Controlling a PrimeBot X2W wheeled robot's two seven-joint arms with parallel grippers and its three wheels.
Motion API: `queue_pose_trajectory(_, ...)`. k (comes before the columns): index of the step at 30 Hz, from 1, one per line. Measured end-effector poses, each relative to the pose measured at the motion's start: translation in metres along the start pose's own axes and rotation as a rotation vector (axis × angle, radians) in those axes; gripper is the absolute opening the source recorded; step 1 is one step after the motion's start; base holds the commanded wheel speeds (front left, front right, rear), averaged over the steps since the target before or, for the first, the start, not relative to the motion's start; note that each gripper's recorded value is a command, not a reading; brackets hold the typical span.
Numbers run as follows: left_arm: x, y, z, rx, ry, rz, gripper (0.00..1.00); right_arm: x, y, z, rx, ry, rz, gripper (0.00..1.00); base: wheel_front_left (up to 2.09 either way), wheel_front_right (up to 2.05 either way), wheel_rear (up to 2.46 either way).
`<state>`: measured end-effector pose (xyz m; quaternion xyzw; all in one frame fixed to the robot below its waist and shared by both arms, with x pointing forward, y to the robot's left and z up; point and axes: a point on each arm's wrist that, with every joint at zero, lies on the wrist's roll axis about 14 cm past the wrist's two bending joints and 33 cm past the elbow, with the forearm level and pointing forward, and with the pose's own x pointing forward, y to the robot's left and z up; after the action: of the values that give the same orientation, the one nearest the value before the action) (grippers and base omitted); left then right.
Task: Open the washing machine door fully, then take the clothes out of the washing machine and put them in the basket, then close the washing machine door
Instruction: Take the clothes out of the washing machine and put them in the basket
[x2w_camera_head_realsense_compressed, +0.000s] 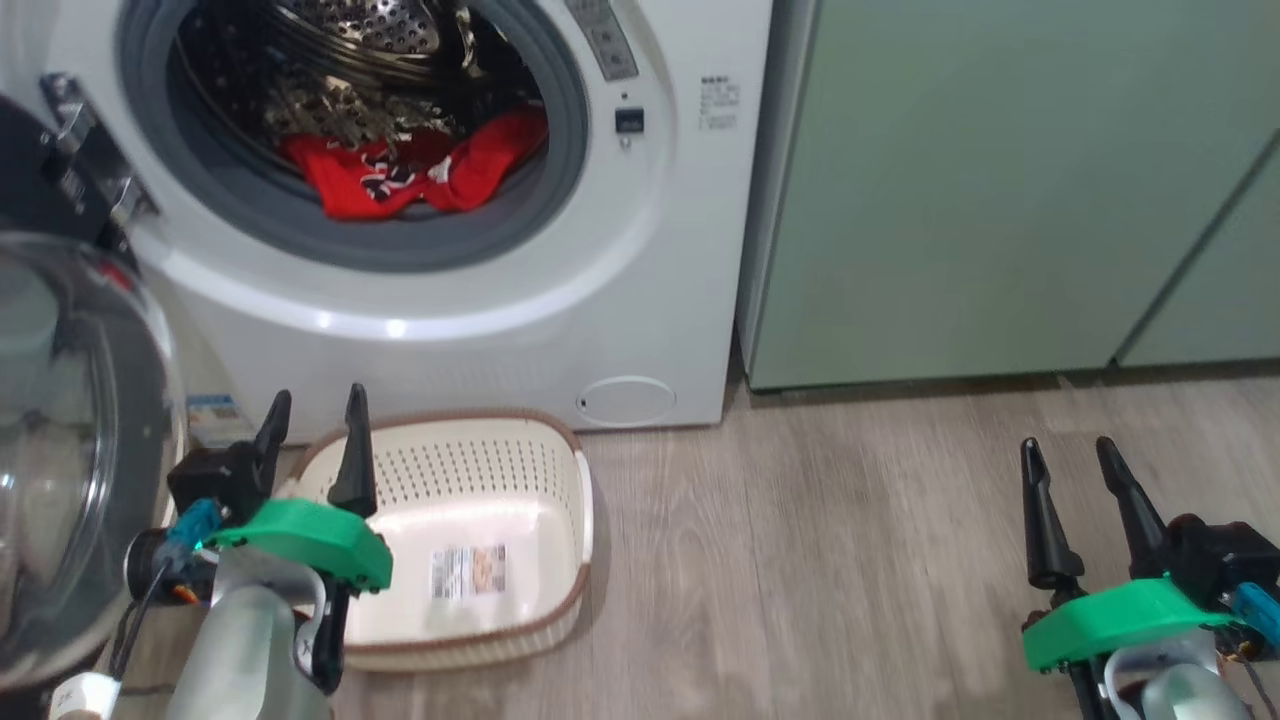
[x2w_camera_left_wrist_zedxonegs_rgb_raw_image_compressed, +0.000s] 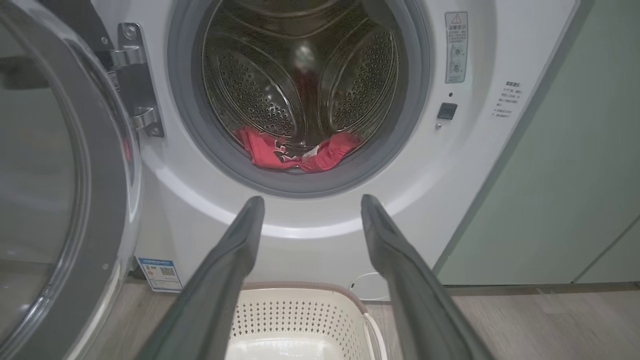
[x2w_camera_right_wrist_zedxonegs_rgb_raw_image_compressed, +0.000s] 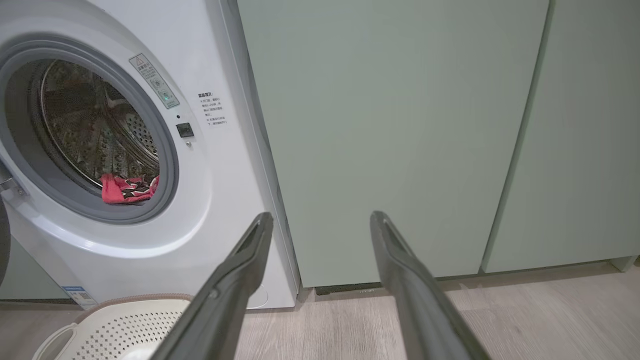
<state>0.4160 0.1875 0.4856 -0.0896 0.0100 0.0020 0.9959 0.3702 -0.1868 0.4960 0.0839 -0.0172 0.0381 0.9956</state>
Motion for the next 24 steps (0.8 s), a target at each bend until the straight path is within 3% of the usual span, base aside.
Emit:
queue_pose_trajectory(10, 0.001, 0.005, 0.001, 0.001, -0.003, 0.020, 1.00, 0.005, 0.002, 0.001, -0.001, -0.003, 0.007, 1.00, 1.35, -1.31, -0.03)
queue_pose_trajectory(18, 0.000, 0.001, -0.010, 0.005, 0.030, 0.013, 1.00, 0.005, 0.003, -0.001, 0.000, 0.002, 0.011, 1.00, 0.13, -0.13, 0.00)
queue_pose_trajectory(24, -0.003, -0.003, -0.050, 0.024, 0.170, 0.000, 1.00, 0.003, 0.004, -0.005, -0.001, 0.014, 0.013, 1.00, 0.00, 0.00, 0.00)
